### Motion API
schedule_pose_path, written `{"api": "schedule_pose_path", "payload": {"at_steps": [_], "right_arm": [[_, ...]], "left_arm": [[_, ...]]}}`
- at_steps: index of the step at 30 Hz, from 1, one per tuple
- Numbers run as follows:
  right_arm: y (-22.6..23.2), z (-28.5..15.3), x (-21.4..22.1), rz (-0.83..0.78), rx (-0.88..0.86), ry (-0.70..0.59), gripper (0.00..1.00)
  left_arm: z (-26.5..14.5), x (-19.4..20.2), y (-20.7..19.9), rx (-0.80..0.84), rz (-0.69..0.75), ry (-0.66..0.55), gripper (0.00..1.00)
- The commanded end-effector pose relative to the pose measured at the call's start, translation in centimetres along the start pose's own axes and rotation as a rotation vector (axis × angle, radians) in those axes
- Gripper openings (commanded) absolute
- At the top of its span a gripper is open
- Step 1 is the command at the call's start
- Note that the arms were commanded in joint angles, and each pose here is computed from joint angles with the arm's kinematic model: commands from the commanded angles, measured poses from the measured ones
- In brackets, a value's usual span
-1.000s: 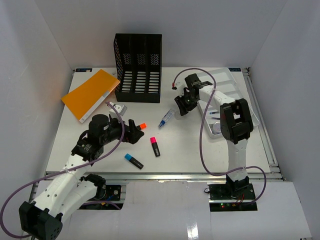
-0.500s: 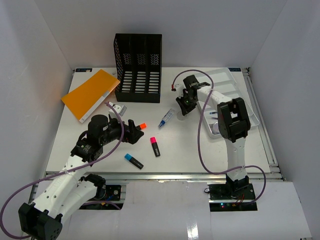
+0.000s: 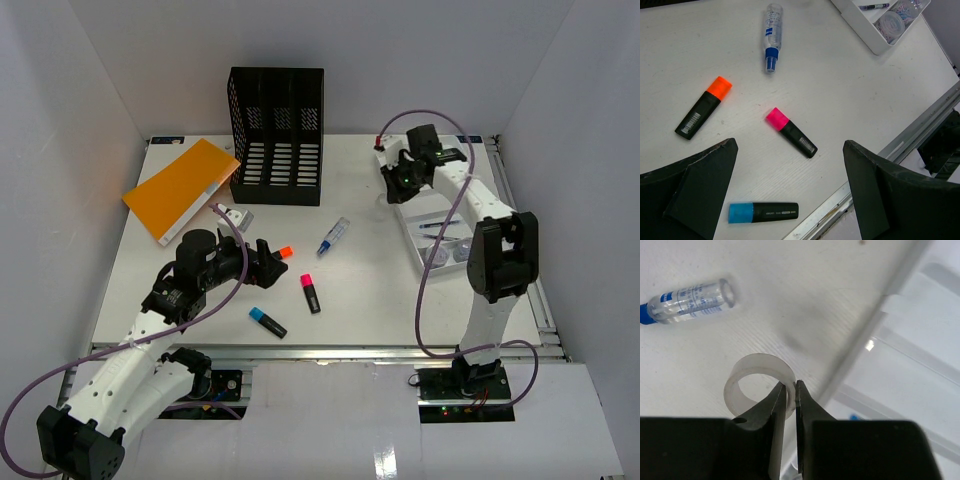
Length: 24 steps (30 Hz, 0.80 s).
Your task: Organize the desk
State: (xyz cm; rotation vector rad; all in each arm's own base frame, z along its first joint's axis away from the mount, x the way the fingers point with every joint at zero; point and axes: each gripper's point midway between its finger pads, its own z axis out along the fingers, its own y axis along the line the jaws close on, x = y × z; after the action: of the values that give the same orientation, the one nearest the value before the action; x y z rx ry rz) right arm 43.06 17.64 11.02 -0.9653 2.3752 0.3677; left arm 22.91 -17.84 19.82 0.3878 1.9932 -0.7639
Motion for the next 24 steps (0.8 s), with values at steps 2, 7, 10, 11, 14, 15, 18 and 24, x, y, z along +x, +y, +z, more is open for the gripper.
{"api": "schedule_pose_path", "payload": {"at_steps": [2,7,10,11,14,15,18,24], "right_arm": [[-8.0,-4.7,0.3,0.125,0.155,-0.098,0.08],[-12.6,-4.5,2.0,0.166,0.284,-0.061,0.09],[-14.1,-3.7,2.5,0.180,0.315,-0.041,0.11],[-14.4,-3.2,2.6,0.184,0.318,-0.035,0.12],[-15.4,-2.3,2.6,0.192,0.331,-0.024,0.16],[-15.6,-1.8,2.8,0.195,0.331,-0.015,0.17],[-16.4,-1.0,3.0,0.195,0.346,0.003,0.22],[-17.0,-0.2,3.7,0.189,0.356,0.026,0.34]], "left_arm": [[-0.2,-0.5,-0.3,0.016,0.015,-0.022,0.98],[-0.1,-0.5,-0.3,0.021,0.014,-0.019,0.98],[-0.1,-0.4,-0.3,0.019,0.014,-0.018,0.98],[-0.1,-0.4,-0.3,0.018,0.013,-0.017,0.98],[0.0,-0.3,-0.2,0.018,0.012,-0.013,0.98],[0.0,-0.3,-0.2,0.018,0.012,-0.013,0.98],[0.1,-0.2,-0.1,0.016,0.011,-0.009,0.98],[0.2,-0.1,-0.1,0.017,0.010,-0.002,0.98]]}}
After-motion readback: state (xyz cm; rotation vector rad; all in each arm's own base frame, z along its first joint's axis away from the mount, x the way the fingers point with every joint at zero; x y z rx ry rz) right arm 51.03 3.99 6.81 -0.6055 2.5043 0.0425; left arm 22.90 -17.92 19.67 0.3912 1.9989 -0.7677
